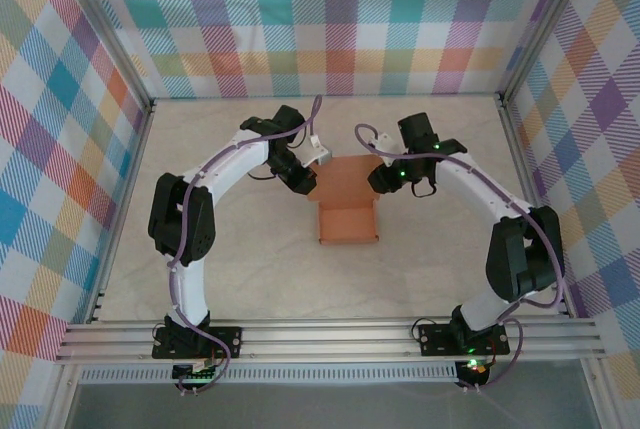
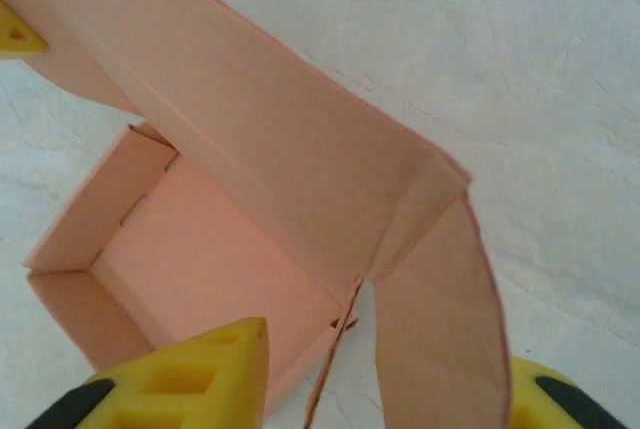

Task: Fold the paper box

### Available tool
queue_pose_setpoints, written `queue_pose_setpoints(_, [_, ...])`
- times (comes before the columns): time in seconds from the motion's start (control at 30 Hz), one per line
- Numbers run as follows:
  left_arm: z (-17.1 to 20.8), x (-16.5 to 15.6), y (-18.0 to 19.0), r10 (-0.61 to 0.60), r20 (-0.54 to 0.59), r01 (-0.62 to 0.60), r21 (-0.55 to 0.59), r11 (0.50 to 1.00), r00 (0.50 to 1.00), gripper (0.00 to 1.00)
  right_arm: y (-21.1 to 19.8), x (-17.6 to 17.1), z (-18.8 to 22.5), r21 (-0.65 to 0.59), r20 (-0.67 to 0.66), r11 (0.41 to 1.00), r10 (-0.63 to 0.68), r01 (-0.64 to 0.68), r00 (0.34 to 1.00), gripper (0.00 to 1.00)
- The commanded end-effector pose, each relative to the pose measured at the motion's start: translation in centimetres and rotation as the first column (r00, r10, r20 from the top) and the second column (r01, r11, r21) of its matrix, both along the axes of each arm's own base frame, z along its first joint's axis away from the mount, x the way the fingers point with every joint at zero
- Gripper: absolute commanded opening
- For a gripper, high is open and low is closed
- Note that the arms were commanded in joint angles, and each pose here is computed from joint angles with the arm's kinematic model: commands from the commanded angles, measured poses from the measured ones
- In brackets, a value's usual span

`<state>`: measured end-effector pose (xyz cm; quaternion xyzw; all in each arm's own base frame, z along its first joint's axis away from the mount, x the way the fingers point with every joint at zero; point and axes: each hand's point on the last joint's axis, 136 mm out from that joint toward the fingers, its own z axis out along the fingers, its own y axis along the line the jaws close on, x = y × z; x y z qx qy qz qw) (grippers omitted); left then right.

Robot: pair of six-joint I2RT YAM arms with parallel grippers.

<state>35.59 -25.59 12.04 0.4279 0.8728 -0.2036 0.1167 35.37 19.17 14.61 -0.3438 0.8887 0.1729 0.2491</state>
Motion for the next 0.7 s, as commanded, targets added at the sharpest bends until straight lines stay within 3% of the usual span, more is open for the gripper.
queue_pose_setpoints(0.0, [0.7,-0.3,-0.1,-0.021,-0.016,0.021,-0.024,0.999,1.0,0.0,-0.2,0.9,0.2,-0.029,0.007,0.999,0.012,-0.012,1.0,0.25])
queue_pose_setpoints(0.13, [0.7,-0.2,0.0,-0.017,-0.013,0.017,-0.022,1.0,1.0,0.0,0.0,1.2,0.1,-0.036,-0.008,0.999,0.011,-0.011,1.0,0.17])
queue_pose_setpoints(0.2, [0.7,-0.1,0.0,-0.011,-0.009,0.011,-0.02,1.0,1.0,0.0,0.0,1.1,0.0,-0.049,-0.008,0.999,0.011,-0.011,1.0,0.01])
queue_pose_setpoints(0.27, [0.9,0.0,-0.1,-0.002,-0.003,0.002,-0.027,1.0,1.0,0.03,-0.1,1.0,0.0,-0.06,-0.007,0.998,0.01,-0.01,1.0,0.0])
queue_pose_setpoints(0.33, [1.3,0.3,-0.3,0.015,0.005,-0.015,-0.045,0.999,1.0,0.21,-0.1,0.9,0.2,-0.069,0.008,0.998,0.005,-0.005,1.0,0.0])
queue_pose_setpoints(0.47, [1.9,0.9,-0.3,0.046,0.018,-0.045,-0.06,0.997,0.999,0.3,0.1,0.7,0.6,-0.082,0.027,0.997,-0.001,0.003,1.0,0.0])
queue_pose_setpoints(0.57, [1.9,0.8,-0.1,0.053,0.013,-0.052,-0.054,0.997,0.999,0.3,-0.2,0.8,0.7,-0.095,0.036,0.995,-0.017,0.02,0.999,0.0])
queue_pose_setpoints(0.67, [1.5,0.7,0.3,0.057,0.008,-0.056,-0.033,0.998,0.998,0.22,-0.3,1.1,0.8,-0.095,0.04,0.994,-0.041,0.044,0.998,0.0])
